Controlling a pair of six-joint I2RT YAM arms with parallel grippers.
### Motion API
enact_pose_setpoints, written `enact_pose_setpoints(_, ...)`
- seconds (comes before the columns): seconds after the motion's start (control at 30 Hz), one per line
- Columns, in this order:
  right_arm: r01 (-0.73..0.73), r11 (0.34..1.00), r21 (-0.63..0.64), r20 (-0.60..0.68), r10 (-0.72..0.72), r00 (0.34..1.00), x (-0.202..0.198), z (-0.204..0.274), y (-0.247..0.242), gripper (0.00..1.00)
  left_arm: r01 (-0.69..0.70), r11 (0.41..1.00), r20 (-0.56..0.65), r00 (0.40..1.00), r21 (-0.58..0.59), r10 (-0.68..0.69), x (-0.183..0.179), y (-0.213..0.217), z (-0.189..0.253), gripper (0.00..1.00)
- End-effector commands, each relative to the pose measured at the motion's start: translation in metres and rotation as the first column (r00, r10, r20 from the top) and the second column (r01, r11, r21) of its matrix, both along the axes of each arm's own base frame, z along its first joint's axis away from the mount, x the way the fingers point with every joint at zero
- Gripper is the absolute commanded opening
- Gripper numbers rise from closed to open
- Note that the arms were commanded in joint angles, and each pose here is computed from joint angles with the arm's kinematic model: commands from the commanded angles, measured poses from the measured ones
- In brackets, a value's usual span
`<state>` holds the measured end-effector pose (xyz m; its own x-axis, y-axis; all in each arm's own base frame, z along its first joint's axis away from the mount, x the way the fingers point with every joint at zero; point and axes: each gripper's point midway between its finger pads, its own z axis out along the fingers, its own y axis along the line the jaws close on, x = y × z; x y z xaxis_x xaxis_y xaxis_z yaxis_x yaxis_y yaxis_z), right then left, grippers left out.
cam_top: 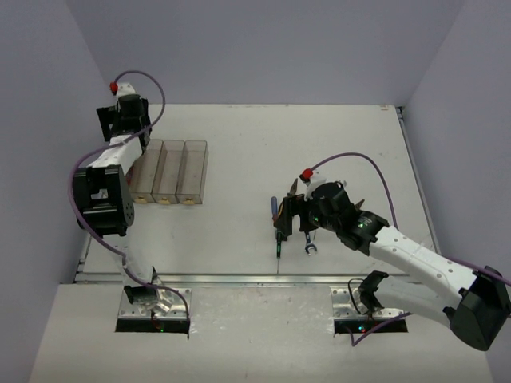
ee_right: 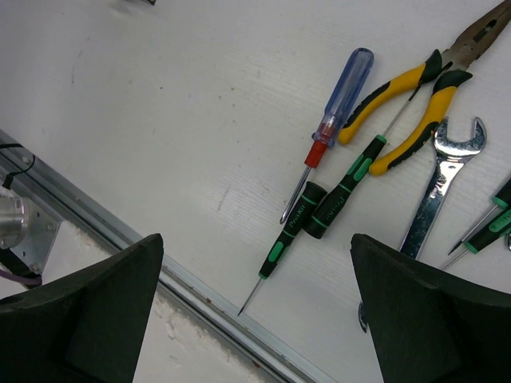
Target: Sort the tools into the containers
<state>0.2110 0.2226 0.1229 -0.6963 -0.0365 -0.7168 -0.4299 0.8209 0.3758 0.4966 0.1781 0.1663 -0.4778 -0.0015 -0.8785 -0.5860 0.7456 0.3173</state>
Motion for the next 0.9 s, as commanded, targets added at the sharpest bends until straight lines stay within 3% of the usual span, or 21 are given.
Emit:
enact_pose_setpoints(0.0,0.062,0.998,-0.033,0.083,-0.059,0.995,0.016,0.011,-0.012,0.99,0.033,0.938,0.168,0.985,-0.344,0.027,0.012,-0.067,0.063,1.0)
enact_pose_setpoints(0.17,0.216,0.97,-0.115,0.124,-0.202,0.972,0.031,0.014,-0.051,0.99,0.263,0.817,0.171,0.964,-0.514,-0.203,-0.016,-0.244,0.037,1.0)
enact_pose_setpoints(0.37,0.385,0.913,-0.138,0.117,-0.371,0.921,0.04,0.008,-0.096,0.99,0.398,0.703,0.134,0.906,-0.589,-0.401,-0.072,-0.4,-0.017,0.98)
enact_pose_setpoints(0.57,0.447,0.879,-0.167,0.092,-0.438,0.894,0.043,0.001,-0.117,0.99,0.393,0.653,0.068,0.883,-0.647,-0.463,-0.107,-0.458,-0.075,0.81)
enact_pose_setpoints(0.67,0.457,0.874,-0.163,0.089,-0.448,0.889,0.043,0.0,-0.12,0.99,0.389,0.638,0.036,0.869,-0.664,-0.493,-0.119,-0.474,-0.097,0.67)
enact_pose_setpoints(0.87,0.442,0.881,-0.171,0.061,-0.438,0.897,0.042,-0.006,-0.118,0.99,0.39,0.629,0.011,0.855,-0.673,-0.518,-0.128,-0.494,-0.119,0.64)
